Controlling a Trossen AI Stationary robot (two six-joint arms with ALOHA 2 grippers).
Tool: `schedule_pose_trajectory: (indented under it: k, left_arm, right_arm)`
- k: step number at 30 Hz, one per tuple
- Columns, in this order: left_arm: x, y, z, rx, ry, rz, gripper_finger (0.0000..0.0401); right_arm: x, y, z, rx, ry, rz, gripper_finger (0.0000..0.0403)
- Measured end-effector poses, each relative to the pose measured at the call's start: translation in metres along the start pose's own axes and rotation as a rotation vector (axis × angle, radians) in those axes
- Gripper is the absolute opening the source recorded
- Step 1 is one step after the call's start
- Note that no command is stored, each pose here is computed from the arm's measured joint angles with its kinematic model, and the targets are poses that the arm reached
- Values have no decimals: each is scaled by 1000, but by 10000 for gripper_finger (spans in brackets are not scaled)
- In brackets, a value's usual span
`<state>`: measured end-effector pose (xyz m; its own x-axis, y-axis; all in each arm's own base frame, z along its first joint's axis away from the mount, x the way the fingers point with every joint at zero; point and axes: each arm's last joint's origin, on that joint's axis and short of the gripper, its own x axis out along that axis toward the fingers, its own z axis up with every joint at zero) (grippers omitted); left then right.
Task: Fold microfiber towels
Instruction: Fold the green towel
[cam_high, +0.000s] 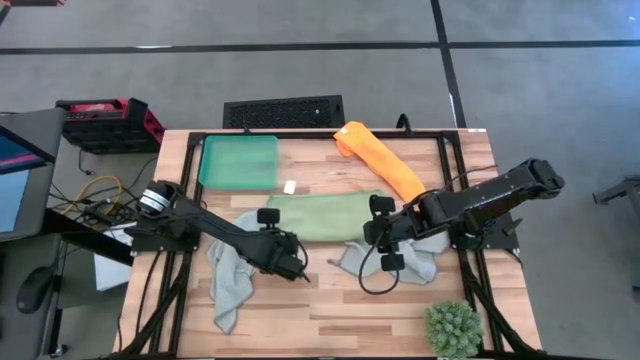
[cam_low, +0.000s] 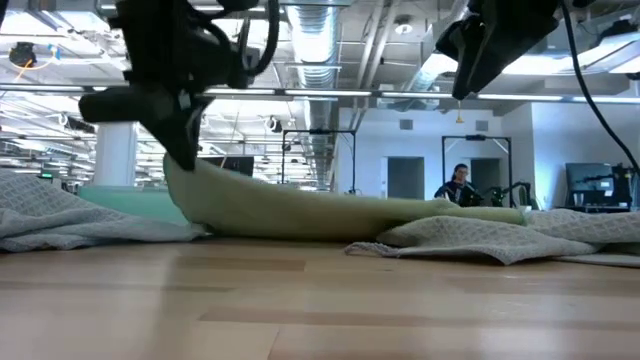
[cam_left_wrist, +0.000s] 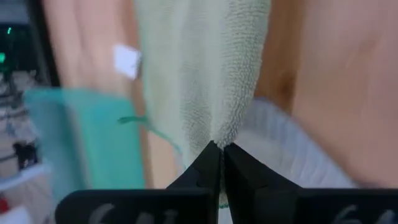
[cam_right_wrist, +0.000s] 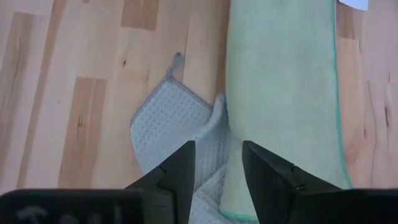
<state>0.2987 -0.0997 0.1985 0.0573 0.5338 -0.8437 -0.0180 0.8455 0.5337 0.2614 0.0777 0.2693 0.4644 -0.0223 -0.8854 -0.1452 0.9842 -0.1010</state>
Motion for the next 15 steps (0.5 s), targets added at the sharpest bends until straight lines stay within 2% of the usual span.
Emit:
schedule_pose_trajectory:
  k: [9,15]
  left_arm:
    - [-16,18,-22,-42,250,29,1]
    - [-13,18,-17,1,198,31,0]
  right_arm:
    - [0,0,-3,-6,35,-3,154]
    - [0,0,-5,-9,49,-5,154]
